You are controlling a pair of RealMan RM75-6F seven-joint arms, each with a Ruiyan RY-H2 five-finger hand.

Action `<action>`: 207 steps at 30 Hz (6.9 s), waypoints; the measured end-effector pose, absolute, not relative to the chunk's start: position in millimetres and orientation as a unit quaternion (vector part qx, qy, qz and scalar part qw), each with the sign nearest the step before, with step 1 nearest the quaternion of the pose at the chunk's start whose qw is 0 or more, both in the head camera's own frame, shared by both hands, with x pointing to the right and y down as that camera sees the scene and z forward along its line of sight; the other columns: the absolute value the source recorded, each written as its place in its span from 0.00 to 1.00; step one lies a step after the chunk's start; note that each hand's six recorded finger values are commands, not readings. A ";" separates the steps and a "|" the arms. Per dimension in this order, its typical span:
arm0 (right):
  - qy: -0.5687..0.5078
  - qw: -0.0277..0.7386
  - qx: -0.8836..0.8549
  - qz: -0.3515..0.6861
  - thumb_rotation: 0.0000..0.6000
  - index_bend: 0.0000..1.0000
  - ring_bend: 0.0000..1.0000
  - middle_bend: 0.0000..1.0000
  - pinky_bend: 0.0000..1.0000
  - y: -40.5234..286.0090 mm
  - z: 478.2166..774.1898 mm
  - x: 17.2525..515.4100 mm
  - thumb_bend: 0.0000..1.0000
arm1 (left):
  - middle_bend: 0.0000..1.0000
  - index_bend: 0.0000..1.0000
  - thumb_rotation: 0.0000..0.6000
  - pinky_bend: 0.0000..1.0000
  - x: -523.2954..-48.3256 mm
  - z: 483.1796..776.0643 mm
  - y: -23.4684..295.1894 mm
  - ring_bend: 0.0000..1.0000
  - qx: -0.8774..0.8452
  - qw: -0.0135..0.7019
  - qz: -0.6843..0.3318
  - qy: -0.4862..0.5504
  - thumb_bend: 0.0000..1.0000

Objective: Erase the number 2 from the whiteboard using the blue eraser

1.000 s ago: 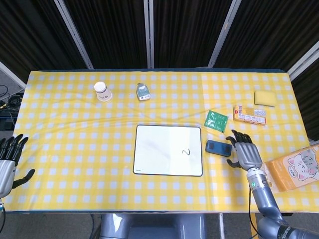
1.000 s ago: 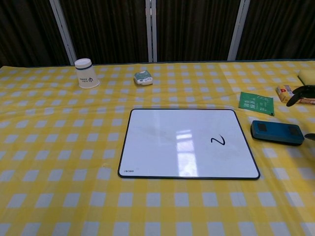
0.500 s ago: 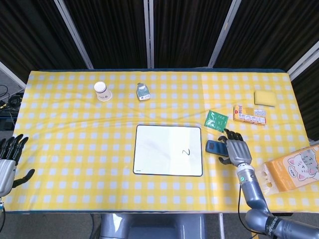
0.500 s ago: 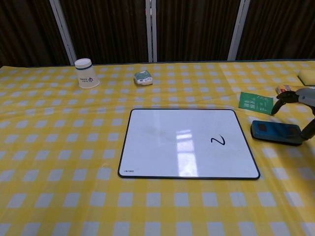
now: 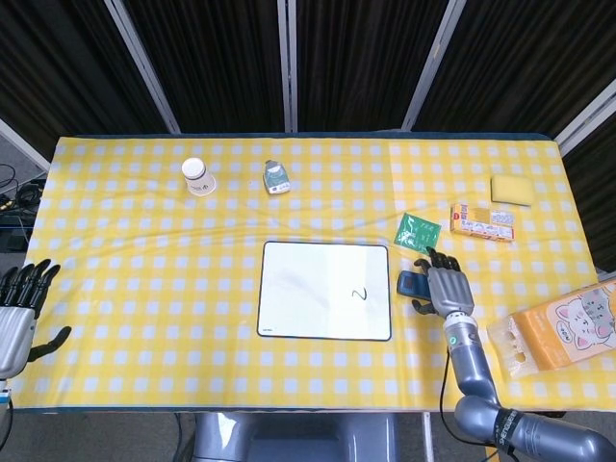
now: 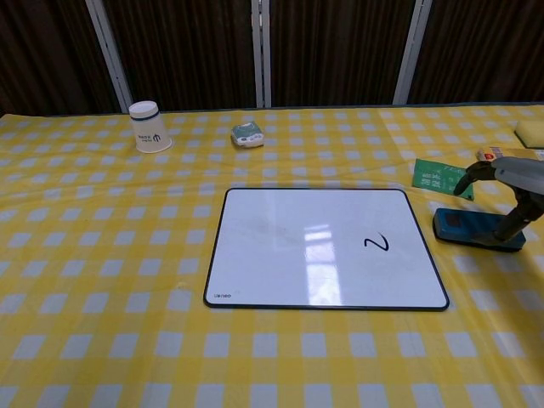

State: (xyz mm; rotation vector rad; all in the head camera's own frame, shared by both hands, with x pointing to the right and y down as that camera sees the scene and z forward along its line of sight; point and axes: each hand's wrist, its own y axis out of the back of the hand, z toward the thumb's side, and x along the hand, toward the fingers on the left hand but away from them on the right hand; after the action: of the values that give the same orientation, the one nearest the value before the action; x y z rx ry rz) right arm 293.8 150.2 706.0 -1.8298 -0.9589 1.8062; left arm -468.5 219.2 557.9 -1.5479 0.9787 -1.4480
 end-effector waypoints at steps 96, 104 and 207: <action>-0.458 0.161 -0.743 0.462 1.00 0.86 0.65 0.71 0.72 160.2 725.5 105.3 0.35 | 0.00 0.05 1.00 0.00 -467.9 554.5 214.6 0.00 -0.642 0.356 -0.539 0.414 0.25; -0.450 0.163 -0.746 0.462 1.00 0.86 0.66 0.71 0.72 166.9 736.5 96.8 0.35 | 0.00 0.05 1.00 0.00 -466.0 555.0 214.7 0.00 -0.646 0.354 -0.537 0.411 0.25; -0.448 0.268 -0.663 0.537 1.00 0.86 0.66 0.71 0.72 149.8 679.2 267.2 0.35 | 0.00 0.05 1.00 0.00 -452.3 556.2 219.6 0.00 -0.654 0.364 -0.534 0.394 0.25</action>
State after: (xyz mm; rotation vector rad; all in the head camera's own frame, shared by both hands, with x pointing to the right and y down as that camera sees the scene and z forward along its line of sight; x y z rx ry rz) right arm 267.2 149.8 679.2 -1.7880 -1.2077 1.4490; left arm -452.3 219.6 556.2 -1.6828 1.0127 -1.3732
